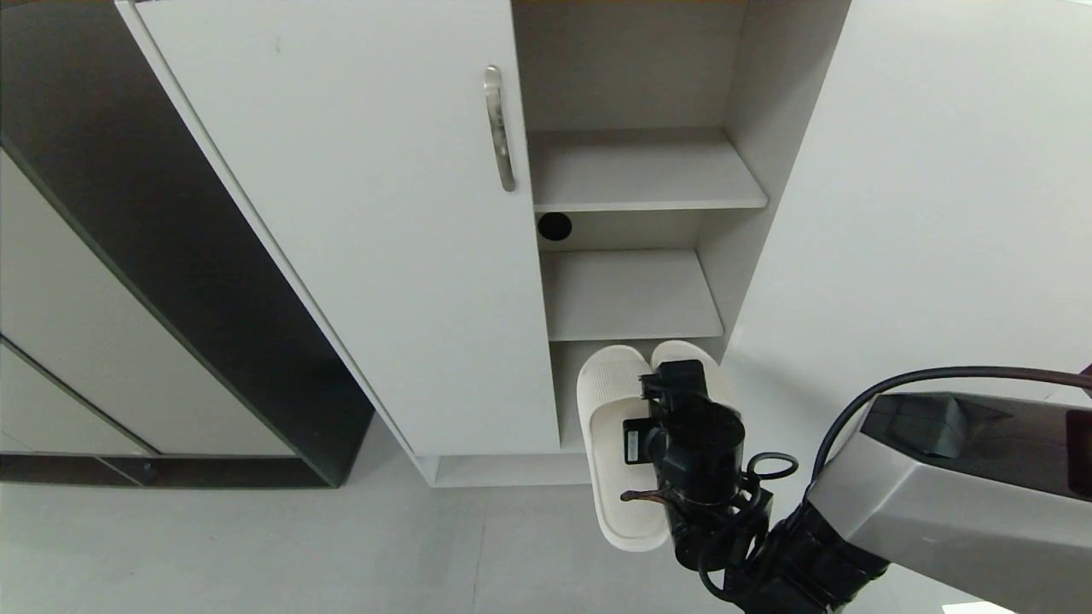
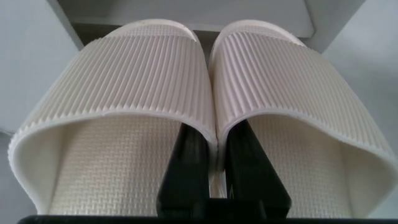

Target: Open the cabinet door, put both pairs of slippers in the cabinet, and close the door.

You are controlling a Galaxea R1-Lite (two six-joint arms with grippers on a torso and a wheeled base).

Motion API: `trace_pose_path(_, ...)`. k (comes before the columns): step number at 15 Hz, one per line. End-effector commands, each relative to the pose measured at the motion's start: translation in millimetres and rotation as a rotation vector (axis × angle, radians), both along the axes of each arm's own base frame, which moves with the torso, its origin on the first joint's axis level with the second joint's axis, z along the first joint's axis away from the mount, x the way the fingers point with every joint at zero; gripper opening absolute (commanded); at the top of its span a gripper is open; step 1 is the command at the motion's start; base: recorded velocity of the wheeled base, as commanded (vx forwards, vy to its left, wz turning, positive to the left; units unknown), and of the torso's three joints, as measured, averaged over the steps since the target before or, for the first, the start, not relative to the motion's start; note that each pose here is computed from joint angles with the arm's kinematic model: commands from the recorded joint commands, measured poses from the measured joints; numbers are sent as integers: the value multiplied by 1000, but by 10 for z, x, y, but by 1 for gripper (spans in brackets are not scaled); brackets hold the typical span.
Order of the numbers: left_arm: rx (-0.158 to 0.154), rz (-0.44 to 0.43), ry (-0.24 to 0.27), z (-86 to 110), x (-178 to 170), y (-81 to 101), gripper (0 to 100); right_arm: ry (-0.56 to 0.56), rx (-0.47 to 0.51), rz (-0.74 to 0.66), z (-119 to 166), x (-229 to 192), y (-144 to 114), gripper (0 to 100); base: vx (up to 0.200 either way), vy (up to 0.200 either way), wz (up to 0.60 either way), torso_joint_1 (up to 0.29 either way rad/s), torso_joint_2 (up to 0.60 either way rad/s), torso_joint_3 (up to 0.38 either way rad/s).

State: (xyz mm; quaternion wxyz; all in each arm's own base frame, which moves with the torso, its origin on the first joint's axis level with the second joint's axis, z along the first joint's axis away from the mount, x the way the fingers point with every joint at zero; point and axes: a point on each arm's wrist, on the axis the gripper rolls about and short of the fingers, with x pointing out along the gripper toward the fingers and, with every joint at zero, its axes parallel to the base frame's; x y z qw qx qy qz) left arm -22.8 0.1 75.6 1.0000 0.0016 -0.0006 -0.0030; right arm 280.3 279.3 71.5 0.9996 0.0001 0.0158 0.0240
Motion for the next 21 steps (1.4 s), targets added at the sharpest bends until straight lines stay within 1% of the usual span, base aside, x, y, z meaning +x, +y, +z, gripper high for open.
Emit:
trace_pose_path(1, -2, 0, 1, 1, 1, 0, 0, 13, -13, -3, -77, 19, -4, 0, 0, 0, 0, 0, 0, 0)
trace_pose_path(7, 0, -2, 1, 1, 1, 0, 0, -4, 5, -3, -39, 29, 7, 0, 0, 0, 0, 0, 0, 0)
trace_pose_path(16, 1, -2, 3, -1, 1, 0, 0, -5, 6, -4, -46, 36, 6, 0, 200, 0, 0, 0, 1, 2)
trace_pose_path(21, 1, -2, 1, 1, 1, 0, 0, -11, 16, -6, -54, 80, -26, 0, 0, 0, 0, 0, 0, 0)
